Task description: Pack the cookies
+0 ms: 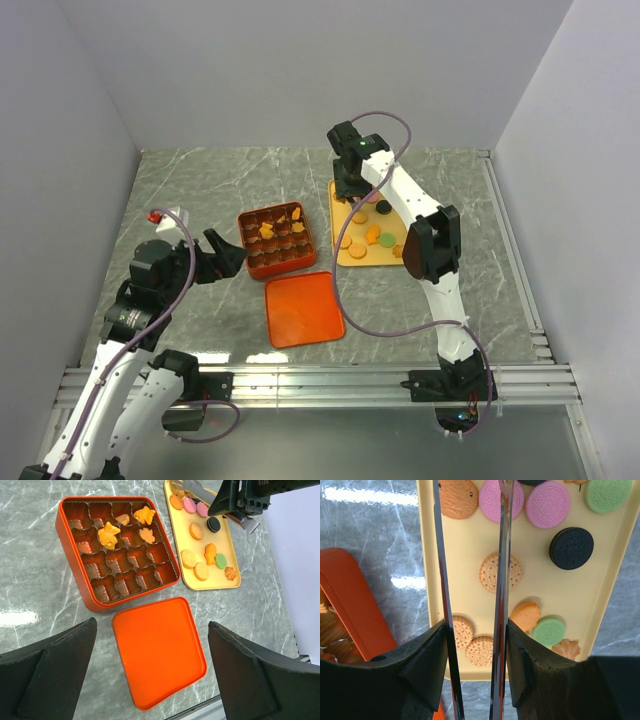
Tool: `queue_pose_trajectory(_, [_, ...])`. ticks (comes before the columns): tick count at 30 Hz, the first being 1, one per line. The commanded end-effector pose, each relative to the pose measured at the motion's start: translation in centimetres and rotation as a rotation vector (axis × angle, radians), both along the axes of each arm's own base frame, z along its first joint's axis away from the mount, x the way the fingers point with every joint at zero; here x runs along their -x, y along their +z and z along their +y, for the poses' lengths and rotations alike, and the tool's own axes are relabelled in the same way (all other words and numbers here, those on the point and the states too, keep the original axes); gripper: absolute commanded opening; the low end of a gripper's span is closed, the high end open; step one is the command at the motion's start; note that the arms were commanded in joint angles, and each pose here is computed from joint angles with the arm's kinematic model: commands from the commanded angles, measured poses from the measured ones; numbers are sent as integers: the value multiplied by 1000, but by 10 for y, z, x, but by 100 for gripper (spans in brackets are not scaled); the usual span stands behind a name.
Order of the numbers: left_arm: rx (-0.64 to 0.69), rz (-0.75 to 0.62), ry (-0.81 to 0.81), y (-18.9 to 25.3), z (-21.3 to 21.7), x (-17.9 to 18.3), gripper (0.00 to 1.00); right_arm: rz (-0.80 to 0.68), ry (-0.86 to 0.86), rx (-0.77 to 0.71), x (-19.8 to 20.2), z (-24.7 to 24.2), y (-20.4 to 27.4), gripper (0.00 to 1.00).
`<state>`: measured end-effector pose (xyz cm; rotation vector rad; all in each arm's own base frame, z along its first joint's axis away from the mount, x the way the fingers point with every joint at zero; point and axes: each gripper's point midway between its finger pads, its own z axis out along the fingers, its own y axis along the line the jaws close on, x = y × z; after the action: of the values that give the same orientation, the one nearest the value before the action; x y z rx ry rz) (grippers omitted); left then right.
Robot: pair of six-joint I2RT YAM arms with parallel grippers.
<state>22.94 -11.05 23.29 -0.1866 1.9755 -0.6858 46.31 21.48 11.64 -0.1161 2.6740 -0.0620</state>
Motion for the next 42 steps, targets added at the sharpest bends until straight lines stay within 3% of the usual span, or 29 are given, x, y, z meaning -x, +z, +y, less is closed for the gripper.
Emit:
queue_pose_trajectory(1, [0,-64,1,19,1,-2,99,-1,17,1,0,4,1,53])
queue_pose_trajectory(7, [1,-70,4,20,2,-1,99,41,13,40,8,-2,-13,51])
queue_pose_trajectory(15, [0,-72,7,20,2,-1,99,84,10,54,15,-4,-19,36])
queue_pose_trajectory(42, [7,-85,-9,23,0,0,99,-73,-12,-89,48,-14,97,29])
